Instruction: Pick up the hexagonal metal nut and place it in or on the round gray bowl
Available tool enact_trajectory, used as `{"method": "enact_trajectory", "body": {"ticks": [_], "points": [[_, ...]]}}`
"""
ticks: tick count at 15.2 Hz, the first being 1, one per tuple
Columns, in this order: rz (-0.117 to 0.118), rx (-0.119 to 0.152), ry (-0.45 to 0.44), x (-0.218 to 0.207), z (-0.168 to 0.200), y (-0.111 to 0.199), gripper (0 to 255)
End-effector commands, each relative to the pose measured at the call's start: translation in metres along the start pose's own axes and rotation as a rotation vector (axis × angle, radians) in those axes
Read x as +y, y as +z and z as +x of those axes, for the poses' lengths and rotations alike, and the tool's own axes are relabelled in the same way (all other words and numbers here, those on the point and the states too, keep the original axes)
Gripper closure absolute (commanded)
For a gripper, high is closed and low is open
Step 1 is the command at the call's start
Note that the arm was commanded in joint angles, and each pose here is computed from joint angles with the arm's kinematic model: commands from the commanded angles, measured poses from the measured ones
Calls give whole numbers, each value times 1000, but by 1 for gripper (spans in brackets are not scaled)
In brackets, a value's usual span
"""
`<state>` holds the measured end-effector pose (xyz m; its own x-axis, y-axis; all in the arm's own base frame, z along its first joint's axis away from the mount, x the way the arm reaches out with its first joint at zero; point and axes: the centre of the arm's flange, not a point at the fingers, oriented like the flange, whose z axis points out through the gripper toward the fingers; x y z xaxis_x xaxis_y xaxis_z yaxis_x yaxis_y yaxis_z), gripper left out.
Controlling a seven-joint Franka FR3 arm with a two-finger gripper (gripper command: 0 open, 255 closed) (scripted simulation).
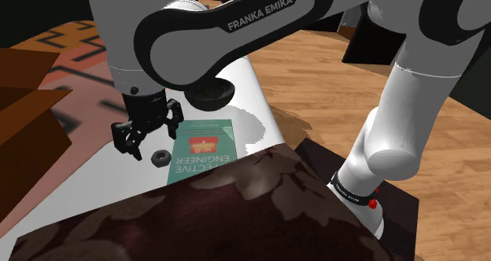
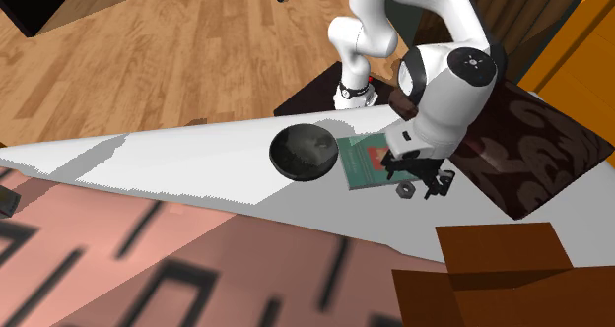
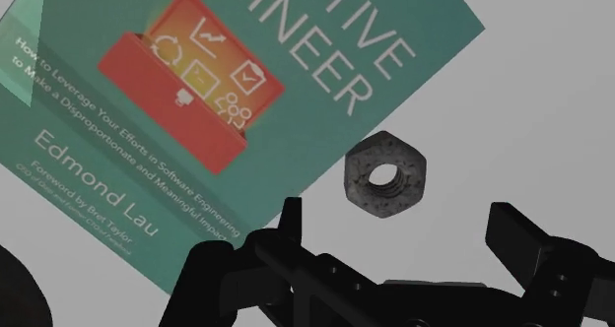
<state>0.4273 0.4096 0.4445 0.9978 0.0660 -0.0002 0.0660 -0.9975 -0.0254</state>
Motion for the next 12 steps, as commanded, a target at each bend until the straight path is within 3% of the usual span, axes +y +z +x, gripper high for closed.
{"method": "enact_trajectory", "body": {"ticks": [1,10,11,12], "points": [[0,0,0,0,-1,10,0],[0,0,0,0,-1,18,0],[0,0,0,0,-1,18,255],[0,0,0,0,-1,18,255]]}}
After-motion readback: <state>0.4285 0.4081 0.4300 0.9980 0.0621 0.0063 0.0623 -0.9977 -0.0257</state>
